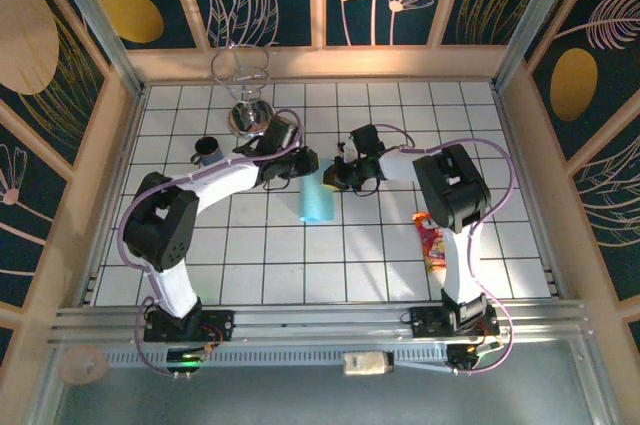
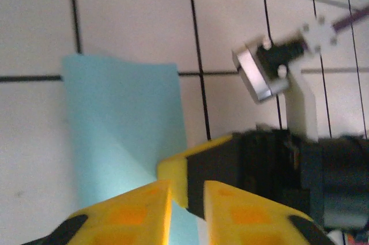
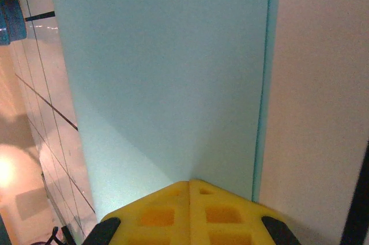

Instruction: Fold a paper plane with a square sheet of paper (pick it up from the middle)

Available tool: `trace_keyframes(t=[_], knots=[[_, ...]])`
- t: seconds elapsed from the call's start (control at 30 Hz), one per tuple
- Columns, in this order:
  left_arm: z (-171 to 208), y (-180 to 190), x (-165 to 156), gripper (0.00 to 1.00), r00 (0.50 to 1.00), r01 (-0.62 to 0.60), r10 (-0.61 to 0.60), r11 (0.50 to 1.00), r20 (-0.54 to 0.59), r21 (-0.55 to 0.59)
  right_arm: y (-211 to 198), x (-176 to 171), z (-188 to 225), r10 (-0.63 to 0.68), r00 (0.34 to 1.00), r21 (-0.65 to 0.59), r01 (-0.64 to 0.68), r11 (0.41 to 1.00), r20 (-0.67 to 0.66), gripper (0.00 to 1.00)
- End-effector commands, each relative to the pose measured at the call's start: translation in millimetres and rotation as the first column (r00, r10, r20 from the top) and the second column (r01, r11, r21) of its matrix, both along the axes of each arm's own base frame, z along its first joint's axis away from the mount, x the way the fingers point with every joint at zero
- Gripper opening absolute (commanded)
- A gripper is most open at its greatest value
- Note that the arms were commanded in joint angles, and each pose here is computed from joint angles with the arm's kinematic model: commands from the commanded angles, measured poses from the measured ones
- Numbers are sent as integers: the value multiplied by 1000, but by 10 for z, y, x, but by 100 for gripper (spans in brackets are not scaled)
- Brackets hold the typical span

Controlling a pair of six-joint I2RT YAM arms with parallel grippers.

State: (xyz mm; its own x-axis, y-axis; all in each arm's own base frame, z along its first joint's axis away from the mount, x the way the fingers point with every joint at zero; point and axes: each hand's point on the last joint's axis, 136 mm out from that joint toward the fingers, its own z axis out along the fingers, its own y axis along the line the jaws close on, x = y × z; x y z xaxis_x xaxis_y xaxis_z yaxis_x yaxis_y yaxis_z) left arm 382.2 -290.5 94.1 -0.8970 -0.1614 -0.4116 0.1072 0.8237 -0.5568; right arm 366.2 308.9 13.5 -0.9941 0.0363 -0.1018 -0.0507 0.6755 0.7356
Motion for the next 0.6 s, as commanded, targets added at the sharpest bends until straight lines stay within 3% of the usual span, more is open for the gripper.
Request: trace_keyframes(t=[0.0, 0.2, 0.57], knots=[[-208, -202, -194, 17, 991, 88, -97, 992, -98, -95, -585, -365, -977, -80, 986, -331, 27, 943, -148, 3], [-518, -143, -215, 10, 984, 84, -89, 996, -153, -35, -599, -382, -1014, -83, 985, -345, 25, 938, -153, 3], [-789, -90, -141, 8, 978, 84, -70, 995, -197, 62, -641, -438, -1083, -83, 984, -376, 17, 926, -161, 2]])
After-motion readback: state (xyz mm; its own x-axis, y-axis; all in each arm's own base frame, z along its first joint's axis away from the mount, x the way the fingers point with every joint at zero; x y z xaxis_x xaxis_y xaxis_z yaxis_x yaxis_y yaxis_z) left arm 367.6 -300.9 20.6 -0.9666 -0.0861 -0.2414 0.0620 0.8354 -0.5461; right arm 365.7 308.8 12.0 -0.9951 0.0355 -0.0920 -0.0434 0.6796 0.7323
